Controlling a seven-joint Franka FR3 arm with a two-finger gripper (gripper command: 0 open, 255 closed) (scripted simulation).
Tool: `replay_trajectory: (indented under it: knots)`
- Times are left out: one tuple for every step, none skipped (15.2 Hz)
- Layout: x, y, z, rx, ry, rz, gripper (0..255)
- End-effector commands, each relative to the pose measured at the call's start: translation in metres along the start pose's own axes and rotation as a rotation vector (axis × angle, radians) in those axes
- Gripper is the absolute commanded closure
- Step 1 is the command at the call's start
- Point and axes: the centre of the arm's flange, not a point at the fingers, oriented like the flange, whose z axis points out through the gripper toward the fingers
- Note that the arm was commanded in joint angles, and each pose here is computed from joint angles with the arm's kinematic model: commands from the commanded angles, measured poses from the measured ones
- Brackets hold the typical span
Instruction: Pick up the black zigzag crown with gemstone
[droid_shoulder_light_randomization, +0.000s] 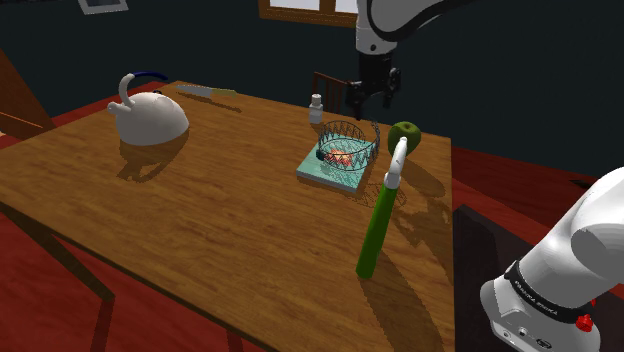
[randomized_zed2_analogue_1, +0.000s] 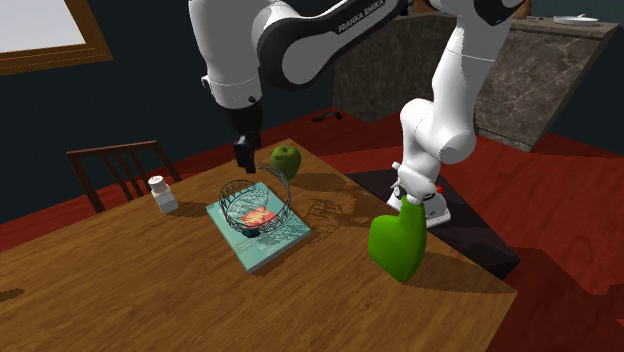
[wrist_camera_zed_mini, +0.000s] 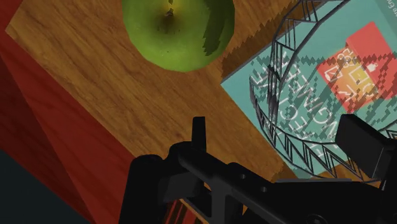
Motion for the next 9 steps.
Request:
replay_trajectory:
  knots:
    - [0.001,-0.003,0.01,0.0,0.0,0.001,0]
    - [0.001,-0.004,0.015,0.0,0.0,0.001,0]
    - [0.001,-0.005,0.02,0.0,0.0,0.001,0]
    - [0.001,-0.006,0.025,0.0,0.0,0.001,0]
    - [0.001,-0.006,0.028,0.0,0.0,0.001,0]
    - [0.001,-0.006,0.028,0.0,0.0,0.001,0]
    - [0.001,-0.007,0.029,0.0,0.0,0.001,255]
    - [0.002,-0.007,0.029,0.0,0.0,0.001,255]
    - [0.001,-0.007,0.029,0.0,0.0,0.001,255]
